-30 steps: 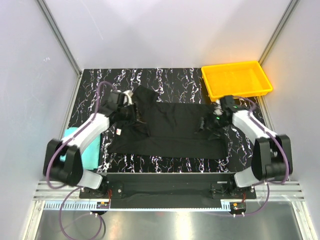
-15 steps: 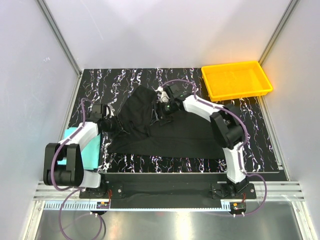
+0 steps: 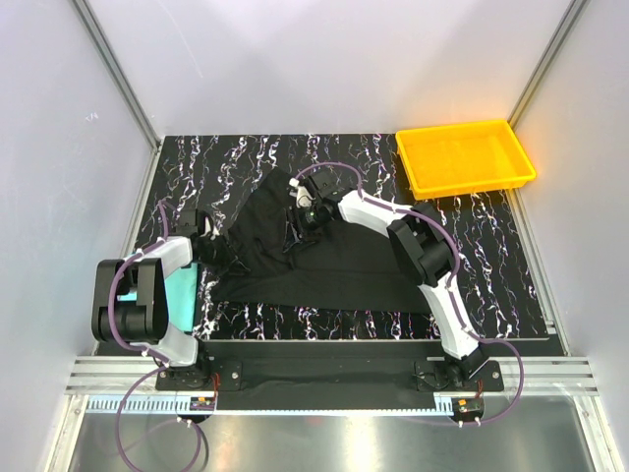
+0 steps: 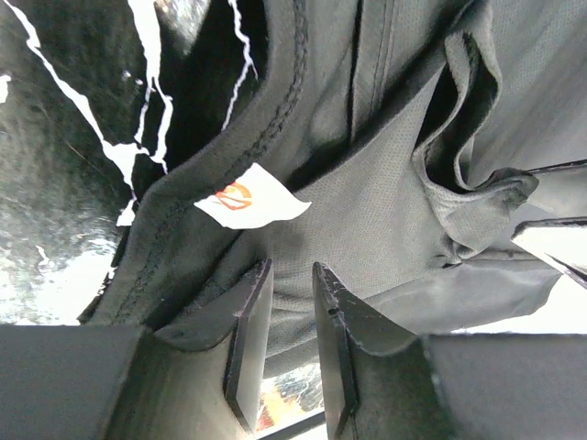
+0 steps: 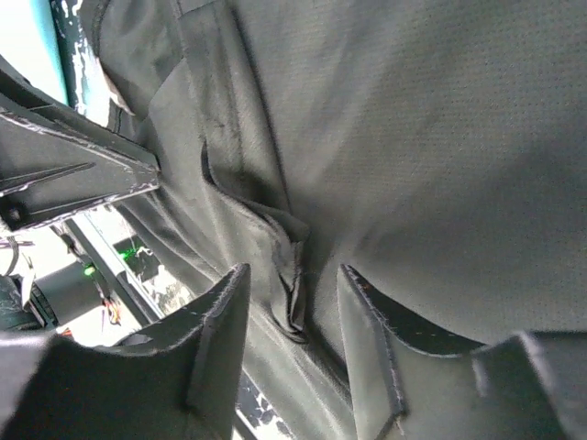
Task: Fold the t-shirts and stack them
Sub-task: Fold the tshirt
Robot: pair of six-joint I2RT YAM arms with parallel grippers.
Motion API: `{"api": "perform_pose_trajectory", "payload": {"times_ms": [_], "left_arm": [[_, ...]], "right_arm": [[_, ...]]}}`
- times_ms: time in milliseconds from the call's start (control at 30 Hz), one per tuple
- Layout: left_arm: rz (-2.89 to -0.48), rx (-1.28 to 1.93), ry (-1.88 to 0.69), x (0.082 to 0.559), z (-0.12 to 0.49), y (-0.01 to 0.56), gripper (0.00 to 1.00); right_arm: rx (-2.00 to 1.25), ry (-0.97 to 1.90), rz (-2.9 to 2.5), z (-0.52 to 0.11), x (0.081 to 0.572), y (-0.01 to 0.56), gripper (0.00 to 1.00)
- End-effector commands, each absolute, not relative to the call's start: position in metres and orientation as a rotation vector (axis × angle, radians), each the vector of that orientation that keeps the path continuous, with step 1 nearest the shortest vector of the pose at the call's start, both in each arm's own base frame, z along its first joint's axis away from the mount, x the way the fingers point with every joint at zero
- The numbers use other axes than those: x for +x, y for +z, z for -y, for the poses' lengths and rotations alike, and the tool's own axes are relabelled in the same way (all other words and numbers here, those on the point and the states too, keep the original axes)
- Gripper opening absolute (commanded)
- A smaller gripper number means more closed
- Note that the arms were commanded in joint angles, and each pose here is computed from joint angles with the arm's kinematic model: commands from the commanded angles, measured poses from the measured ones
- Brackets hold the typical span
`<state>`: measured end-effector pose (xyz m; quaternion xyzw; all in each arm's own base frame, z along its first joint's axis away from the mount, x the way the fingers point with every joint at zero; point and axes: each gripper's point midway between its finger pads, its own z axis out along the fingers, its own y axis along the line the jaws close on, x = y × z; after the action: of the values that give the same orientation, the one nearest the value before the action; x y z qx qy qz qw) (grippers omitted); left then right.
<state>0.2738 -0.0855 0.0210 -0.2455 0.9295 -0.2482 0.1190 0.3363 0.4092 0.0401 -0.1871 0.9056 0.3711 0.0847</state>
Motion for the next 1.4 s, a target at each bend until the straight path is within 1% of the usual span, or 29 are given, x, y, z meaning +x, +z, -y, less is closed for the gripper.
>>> {"api": "perform_pose_trajectory", "payload": {"times_ms": [0, 33, 100, 133, 200, 233, 300, 367, 567, 600, 667, 700, 800, 833, 867, 900, 933, 967, 1000, 1033, 1100, 1133, 1167, 1200, 1233, 1267, 1300, 1333, 1367], "left_arm": [[-2.701, -0.684, -0.730, 0.278, 0.083, 0.020, 0.30], [-2.703, -0.690, -0.732, 0.278, 0.083, 0.019, 0.30], [-2.710, -0.706, -0.732, 0.276, 0.082, 0.017, 0.30], [-2.711, -0.711, -0.731, 0.275, 0.082, 0.016, 0.30], [-2.715, -0.724, -0.731, 0.274, 0.081, 0.014, 0.30], [-2.716, -0.730, -0.730, 0.274, 0.080, 0.013, 0.30], [-2.721, -0.731, -0.725, 0.273, 0.080, 0.012, 0.30], [-2.719, -0.732, -0.719, 0.274, 0.079, 0.011, 0.30], [-2.720, -0.740, -0.704, 0.274, 0.077, 0.010, 0.30], [-2.717, -0.743, -0.702, 0.275, 0.076, 0.010, 0.30], [-2.716, -0.738, -0.714, 0.275, 0.077, 0.012, 0.29], [-2.711, -0.732, -0.726, 0.276, 0.079, 0.015, 0.29], [-2.680, -0.703, -0.730, 0.279, 0.078, 0.033, 0.29], [-2.637, -0.665, -0.739, 0.287, 0.079, 0.050, 0.31], [-2.641, -0.638, -0.735, 0.283, 0.079, 0.060, 0.33], [-2.614, -0.607, -0.743, 0.287, 0.079, 0.073, 0.38], [-2.567, -0.562, -0.740, 0.297, 0.078, 0.091, 0.49], [-2.515, -0.498, -0.730, 0.303, 0.077, 0.109, 0.55], [-2.484, -0.461, -0.717, 0.310, 0.074, 0.119, 0.60], [-2.419, -0.378, -0.691, 0.330, 0.072, 0.139, 0.66], [-2.423, -0.329, -0.685, 0.356, 0.070, 0.136, 0.66], [-2.377, -0.274, -0.671, 0.382, 0.068, 0.154, 0.65], [-2.438, -0.291, -0.672, 0.397, 0.067, 0.131, 0.62], [-2.440, -0.284, -0.657, 0.411, 0.064, 0.128, 0.59], [-2.400, -0.248, -0.636, 0.434, 0.061, 0.144, 0.57], [-2.411, -0.250, -0.624, 0.446, 0.058, 0.138, 0.54], [-2.412, -0.255, -0.596, 0.466, 0.054, 0.133, 0.52], [-2.432, -0.252, -0.579, 0.473, 0.051, 0.125, 0.52], [-2.440, -0.247, -0.574, 0.479, 0.050, 0.122, 0.55]], "right_arm": [[-0.590, 1.144, -2.654, -0.420, 0.343, 0.048, 0.49], [-0.586, 1.139, -2.657, -0.421, 0.343, 0.046, 0.46], [-0.584, 1.141, -2.658, -0.422, 0.344, 0.045, 0.45], [-0.582, 1.142, -2.659, -0.422, 0.345, 0.045, 0.38], [-0.578, 1.139, -2.655, -0.422, 0.346, 0.046, 0.29], [-0.575, 1.132, -2.656, -0.422, 0.346, 0.047, 0.13], [-0.564, 1.101, -2.653, -0.417, 0.346, 0.050, 0.03], [-0.533, 1.030, -2.655, -0.408, 0.348, 0.051, 0.00], [-0.375, 0.834, -2.697, -0.382, 0.353, 0.043, 0.00], [-0.369, 0.816, -2.695, -0.380, 0.354, 0.043, 0.05], [-0.359, 0.774, -2.685, -0.374, 0.356, 0.045, 0.26], [-0.369, 0.764, -2.672, -0.372, 0.356, 0.049, 0.29], [-0.329, 0.677, -2.630, -0.353, 0.364, 0.078, 0.49], [-0.288, 0.626, -2.603, -0.341, 0.370, 0.097, 0.57], [-0.262, 0.595, -2.631, -0.328, 0.366, 0.103, 0.59], [-0.198, 0.571, -2.635, -0.308, 0.375, 0.109, 0.62], [-0.154, 0.548, -2.606, -0.292, 0.380, 0.125, 0.70], [-0.092, 0.504, -2.624, -0.272, 0.383, 0.123, 0.73], [0.018, 0.453, -2.614, -0.242, 0.398, 0.126, 0.77], [0.121, 0.381, -2.587, -0.215, 0.407, 0.130, 0.79], [0.271, 0.300, -2.552, -0.177, 0.422, 0.131, 0.79], [0.377, 0.263, -2.524, -0.147, 0.434, 0.134, 0.78], [0.413, 0.241, -2.509, -0.135, 0.439, 0.136, 0.74], [0.436, 0.211, -2.497, -0.123, 0.444, 0.135, 0.72], [0.449, 0.170, -2.487, -0.108, 0.451, 0.134, 0.71], [0.456, 0.156, -2.490, -0.101, 0.453, 0.131, 0.70], [0.475, 0.143, -2.489, -0.094, 0.455, 0.129, 0.67], [0.542, 0.109, -2.488, -0.076, 0.457, 0.122, 0.63], [0.584, 0.096, -2.486, -0.068, 0.457, 0.118, 0.60]]}}
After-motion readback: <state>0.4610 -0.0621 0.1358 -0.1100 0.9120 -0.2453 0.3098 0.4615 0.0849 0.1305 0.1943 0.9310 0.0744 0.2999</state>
